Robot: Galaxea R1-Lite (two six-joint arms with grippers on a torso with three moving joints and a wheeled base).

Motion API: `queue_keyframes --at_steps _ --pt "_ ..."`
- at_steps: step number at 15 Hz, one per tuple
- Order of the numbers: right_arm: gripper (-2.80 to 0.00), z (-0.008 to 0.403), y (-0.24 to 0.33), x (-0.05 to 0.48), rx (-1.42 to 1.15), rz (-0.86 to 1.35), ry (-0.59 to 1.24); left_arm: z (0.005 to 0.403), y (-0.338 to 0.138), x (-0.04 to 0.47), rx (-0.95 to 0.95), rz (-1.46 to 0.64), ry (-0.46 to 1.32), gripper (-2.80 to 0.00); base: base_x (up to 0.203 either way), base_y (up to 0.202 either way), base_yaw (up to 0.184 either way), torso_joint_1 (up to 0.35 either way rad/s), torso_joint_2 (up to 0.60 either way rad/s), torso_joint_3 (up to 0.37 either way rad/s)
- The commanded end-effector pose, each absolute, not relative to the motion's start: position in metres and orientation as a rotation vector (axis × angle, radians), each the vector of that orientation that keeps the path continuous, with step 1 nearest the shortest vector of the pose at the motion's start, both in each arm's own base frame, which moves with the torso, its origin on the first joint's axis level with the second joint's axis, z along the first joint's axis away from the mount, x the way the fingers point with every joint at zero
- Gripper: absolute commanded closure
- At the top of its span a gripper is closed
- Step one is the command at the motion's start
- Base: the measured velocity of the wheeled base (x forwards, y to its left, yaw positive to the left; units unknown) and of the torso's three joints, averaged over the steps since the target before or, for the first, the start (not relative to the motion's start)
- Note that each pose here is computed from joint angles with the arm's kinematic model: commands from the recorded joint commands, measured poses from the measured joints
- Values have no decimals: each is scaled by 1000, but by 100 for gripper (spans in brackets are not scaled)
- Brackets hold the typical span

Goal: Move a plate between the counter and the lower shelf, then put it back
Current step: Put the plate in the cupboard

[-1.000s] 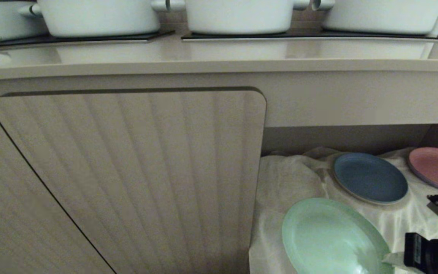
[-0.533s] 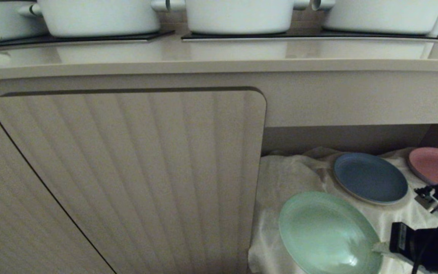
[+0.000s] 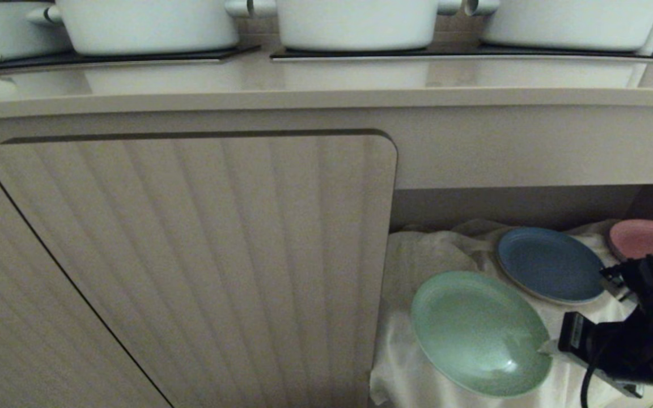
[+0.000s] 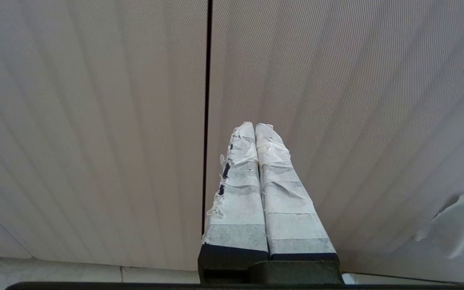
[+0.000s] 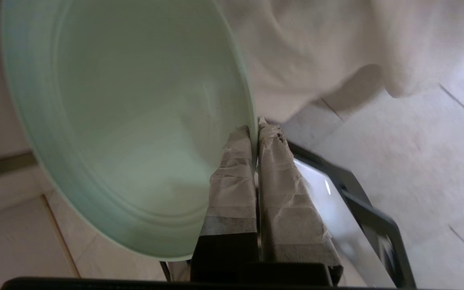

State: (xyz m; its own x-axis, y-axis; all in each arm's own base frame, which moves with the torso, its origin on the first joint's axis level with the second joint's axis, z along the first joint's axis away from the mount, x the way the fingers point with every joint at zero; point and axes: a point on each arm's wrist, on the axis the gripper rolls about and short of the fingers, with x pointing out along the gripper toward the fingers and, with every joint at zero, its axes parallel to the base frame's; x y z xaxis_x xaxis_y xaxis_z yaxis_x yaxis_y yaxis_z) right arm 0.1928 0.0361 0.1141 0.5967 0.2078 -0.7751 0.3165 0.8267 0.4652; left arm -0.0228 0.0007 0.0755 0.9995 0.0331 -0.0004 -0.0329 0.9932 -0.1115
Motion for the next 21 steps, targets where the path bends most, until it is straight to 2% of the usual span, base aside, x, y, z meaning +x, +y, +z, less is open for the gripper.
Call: queue_keyframes --at_steps 1,21 --pt "0 108 37 199 619 -75 960 76 1 -23 -112 34 -3 0 0 0 0 0 0 0" --pt "0 81 46 269 631 -82 937 76 1 -23 -113 34 -2 0 0 0 0 0 0 0"
